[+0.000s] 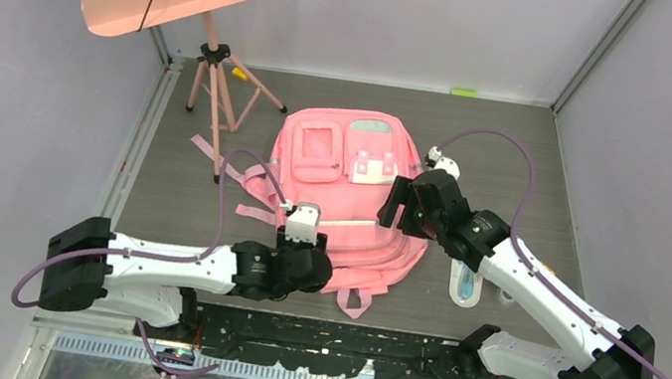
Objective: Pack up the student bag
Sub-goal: Unzip the student bag at the center of the board, then adjust the student bag at the center of the board.
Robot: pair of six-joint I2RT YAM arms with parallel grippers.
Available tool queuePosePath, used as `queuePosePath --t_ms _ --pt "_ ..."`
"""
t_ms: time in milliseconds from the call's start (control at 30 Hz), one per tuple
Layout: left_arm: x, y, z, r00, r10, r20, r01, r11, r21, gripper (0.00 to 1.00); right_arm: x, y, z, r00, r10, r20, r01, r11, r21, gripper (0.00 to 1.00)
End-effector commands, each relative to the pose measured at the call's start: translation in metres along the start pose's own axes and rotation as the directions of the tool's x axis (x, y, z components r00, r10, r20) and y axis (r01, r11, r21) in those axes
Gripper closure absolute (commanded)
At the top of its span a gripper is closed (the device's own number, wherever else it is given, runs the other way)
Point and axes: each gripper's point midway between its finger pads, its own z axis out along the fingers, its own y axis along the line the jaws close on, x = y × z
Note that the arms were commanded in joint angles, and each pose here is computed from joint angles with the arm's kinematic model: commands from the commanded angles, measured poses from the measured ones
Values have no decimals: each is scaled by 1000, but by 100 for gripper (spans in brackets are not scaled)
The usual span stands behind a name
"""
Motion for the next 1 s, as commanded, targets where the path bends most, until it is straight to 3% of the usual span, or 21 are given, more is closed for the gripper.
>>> queuePosePath --t_ms 0,433,667,833,867,967 --pt "-19 -15 -1 998 -45 43 45 999 6 49 2 13 6 998 54 -7 -55 997 -61 21" --pt "-14 -4 4 997 -69 38 70 997 -19 64 32 13 39 991 98 -93 -104 993 -54 25" --pt "-14 1 4 997 -68 35 69 997 -31 85 33 17 50 988 112 -104 -118 992 -51 34" --pt "-15 12 3 998 -61 22 62 996 -65 100 23 13 52 992 109 -66 -110 994 -14 73" --pt "-16 15 3 998 -62 17 64 996 -70 100 21 8 53 993 107 -53 -106 994 11 82" --pt "-19 23 6 998 -53 -15 52 996 -77 100 15 -6 52 996 87 -14 -86 993 80 97"
